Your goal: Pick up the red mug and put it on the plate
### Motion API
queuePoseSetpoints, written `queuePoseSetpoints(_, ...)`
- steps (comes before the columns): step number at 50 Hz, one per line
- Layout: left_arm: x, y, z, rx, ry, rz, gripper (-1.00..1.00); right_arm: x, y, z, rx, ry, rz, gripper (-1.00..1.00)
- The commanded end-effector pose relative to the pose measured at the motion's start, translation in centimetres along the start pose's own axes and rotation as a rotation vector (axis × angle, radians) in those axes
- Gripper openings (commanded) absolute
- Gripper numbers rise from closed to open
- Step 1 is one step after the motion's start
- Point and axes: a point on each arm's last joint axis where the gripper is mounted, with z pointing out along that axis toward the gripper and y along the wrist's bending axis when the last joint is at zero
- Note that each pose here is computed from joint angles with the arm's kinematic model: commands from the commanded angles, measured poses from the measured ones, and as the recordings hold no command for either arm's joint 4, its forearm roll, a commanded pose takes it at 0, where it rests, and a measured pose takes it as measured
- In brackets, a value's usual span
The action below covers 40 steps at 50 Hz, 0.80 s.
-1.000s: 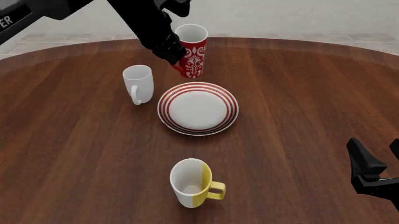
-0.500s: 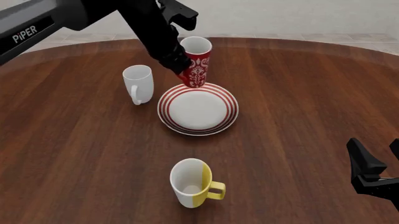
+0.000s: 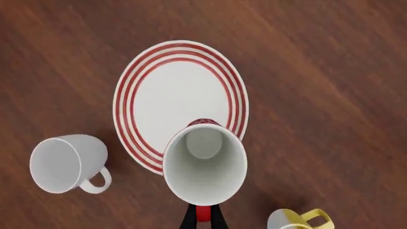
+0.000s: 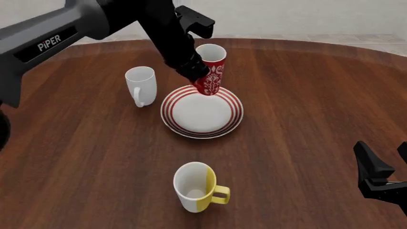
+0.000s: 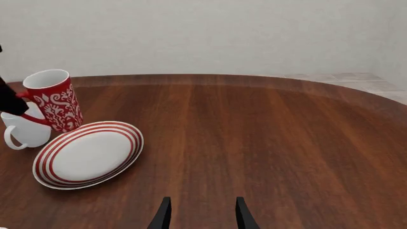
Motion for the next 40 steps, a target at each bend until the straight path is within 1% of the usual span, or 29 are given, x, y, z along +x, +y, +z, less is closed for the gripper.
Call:
queuePoseSetpoints(1, -0.3, -0.3, 0.7, 0.002, -0.006, -0.017, -1.00, 0.0, 0.0, 0.0, 0.000, 0.000, 0.000, 1.00)
queuePoseSetpoints(14, -0.6, 0.3, 2.1, -0.003, -0.002, -0.049, -1.00, 0.0, 0.0, 0.0, 0.000, 0.000, 0.000, 1.00)
queuePoseSetpoints(18, -0.5, 0.6, 2.4, -0.005, 0.000, -0.053, -1.00, 0.0, 0.0, 0.0, 0.000, 0.000, 0.000, 1.00)
queuePoseSetpoints(21, -0.4, 1.2, 2.9, -0.011, 0.004, -0.059, -1.00, 0.0, 0.0, 0.0, 0.000, 0.000, 0.000, 1.00)
queuePoseSetpoints(24, -0.1, 1.2, 3.2, -0.011, 0.008, -0.059, -1.00, 0.0, 0.0, 0.0, 0.000, 0.000, 0.000, 1.00)
queuePoseSetpoints(28, 0.0, 1.6, 3.6, -0.015, 0.013, -0.059, -1.00, 0.0, 0.0, 0.0, 0.000, 0.000, 0.000, 1.00)
queuePoseSetpoints(33, 0.1, 2.5, 3.7, -0.023, 0.016, -0.058, -1.00, 0.0, 0.0, 0.0, 0.000, 0.000, 0.000, 1.00)
queuePoseSetpoints(34, 0.1, 2.9, 3.7, -0.028, 0.017, -0.055, -1.00, 0.0, 0.0, 0.0, 0.000, 0.000, 0.000, 1.00)
queuePoseSetpoints(40, 0.0, 4.3, 3.4, -0.042, 0.015, -0.059, -1.00, 0.0, 0.0, 0.0, 0.000, 0.000, 0.000, 1.00)
